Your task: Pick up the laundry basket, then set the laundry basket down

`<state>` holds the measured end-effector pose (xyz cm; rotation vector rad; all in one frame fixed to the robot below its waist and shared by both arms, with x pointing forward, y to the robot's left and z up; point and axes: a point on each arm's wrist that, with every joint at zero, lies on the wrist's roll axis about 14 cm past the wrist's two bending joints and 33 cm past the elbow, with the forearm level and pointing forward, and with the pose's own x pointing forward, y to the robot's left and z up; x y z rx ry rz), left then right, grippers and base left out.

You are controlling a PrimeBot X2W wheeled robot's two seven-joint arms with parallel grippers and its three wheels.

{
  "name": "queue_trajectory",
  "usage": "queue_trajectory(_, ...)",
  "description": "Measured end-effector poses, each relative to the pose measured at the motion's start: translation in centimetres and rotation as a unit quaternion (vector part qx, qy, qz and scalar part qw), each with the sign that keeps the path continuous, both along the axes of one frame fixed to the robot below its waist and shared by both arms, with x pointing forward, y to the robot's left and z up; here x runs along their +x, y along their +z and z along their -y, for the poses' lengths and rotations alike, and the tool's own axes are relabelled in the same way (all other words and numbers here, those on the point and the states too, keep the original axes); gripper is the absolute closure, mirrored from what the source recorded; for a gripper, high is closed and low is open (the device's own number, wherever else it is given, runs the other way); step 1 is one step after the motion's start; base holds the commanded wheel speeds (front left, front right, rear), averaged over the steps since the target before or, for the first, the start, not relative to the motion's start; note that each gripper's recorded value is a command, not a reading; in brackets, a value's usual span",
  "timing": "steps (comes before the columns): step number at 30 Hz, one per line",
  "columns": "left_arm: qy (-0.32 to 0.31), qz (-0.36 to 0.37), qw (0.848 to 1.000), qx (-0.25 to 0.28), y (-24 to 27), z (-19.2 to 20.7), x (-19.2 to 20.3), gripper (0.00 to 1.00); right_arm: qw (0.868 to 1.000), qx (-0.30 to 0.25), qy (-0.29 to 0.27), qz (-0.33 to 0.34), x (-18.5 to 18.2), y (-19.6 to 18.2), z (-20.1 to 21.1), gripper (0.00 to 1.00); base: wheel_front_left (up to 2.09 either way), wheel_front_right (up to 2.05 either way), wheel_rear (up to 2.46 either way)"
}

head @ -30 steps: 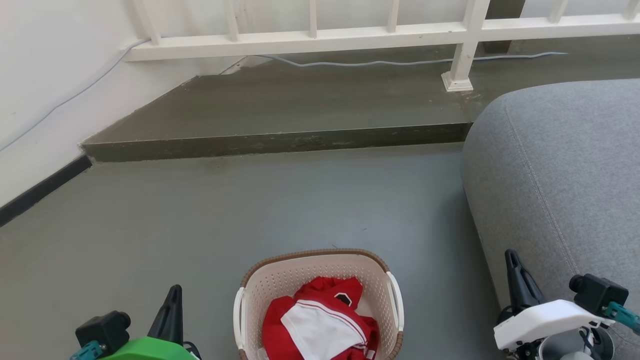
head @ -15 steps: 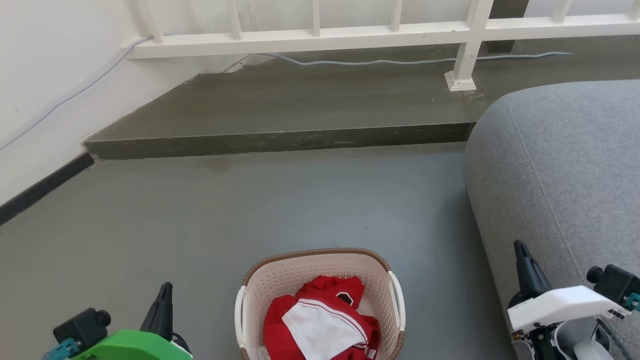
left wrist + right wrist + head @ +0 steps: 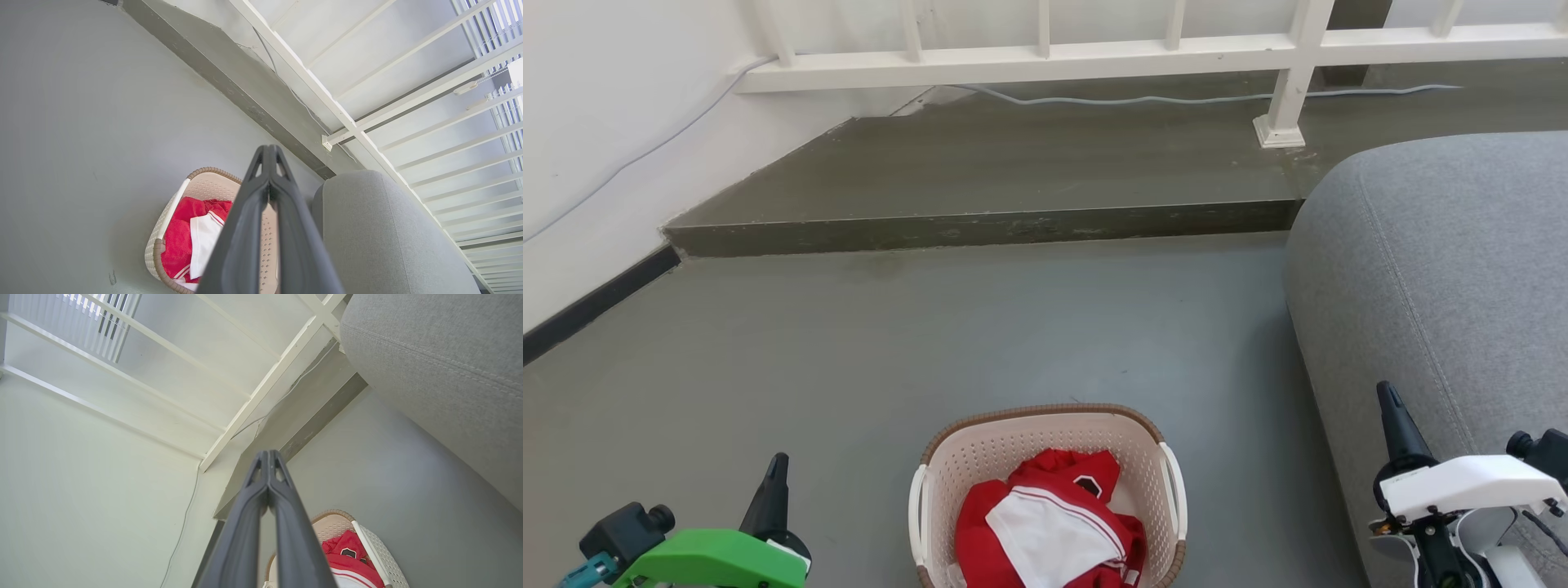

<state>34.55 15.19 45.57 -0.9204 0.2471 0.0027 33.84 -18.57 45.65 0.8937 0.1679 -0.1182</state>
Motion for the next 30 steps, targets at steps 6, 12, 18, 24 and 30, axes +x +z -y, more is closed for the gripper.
queue_trajectory(6, 0.014, 0.001, 0.999, -0.043, 0.3, -0.3, 0.5, 1.0, 0.999, 0.043, -0.003, 0.003, 0.5, 0.2, 0.1, 1.0, 0.0, 0.0, 0.0)
queue_trajectory(12, 0.022, -0.002, 0.996, -0.086, 0.4, -0.5, 0.7, 1.0, 0.996, 0.085, -0.012, 0.005, 0.9, 0.3, 0.5, 1.0, 0.0, 0.0, 0.0)
queue_trajectory(18, 0.037, -0.003, 0.991, -0.125, 0.4, -1.2, 0.9, 1.0, 0.991, 0.13, -0.018, 0.01, 1.3, 0.5, 0.6, 1.0, 0.0, 0.0, 0.0)
queue_trajectory(24, 0.043, 0.005, 0.986, -0.16, 0.9, -1.4, 1.4, 1.0, 0.986, 0.166, -0.023, 0.017, 1.7, 0.8, 0.8, 1.0, 0.0, 0.0, 0.0)
queue_trajectory(30, 0.055, 0.008, 0.979, -0.197, 1.1, -2.0, 1.7, 1.0, 0.978, 0.208, -0.028, 0.024, 2.1, 1.1, 1.0, 1.0, 0.0, 0.0, 0.0)
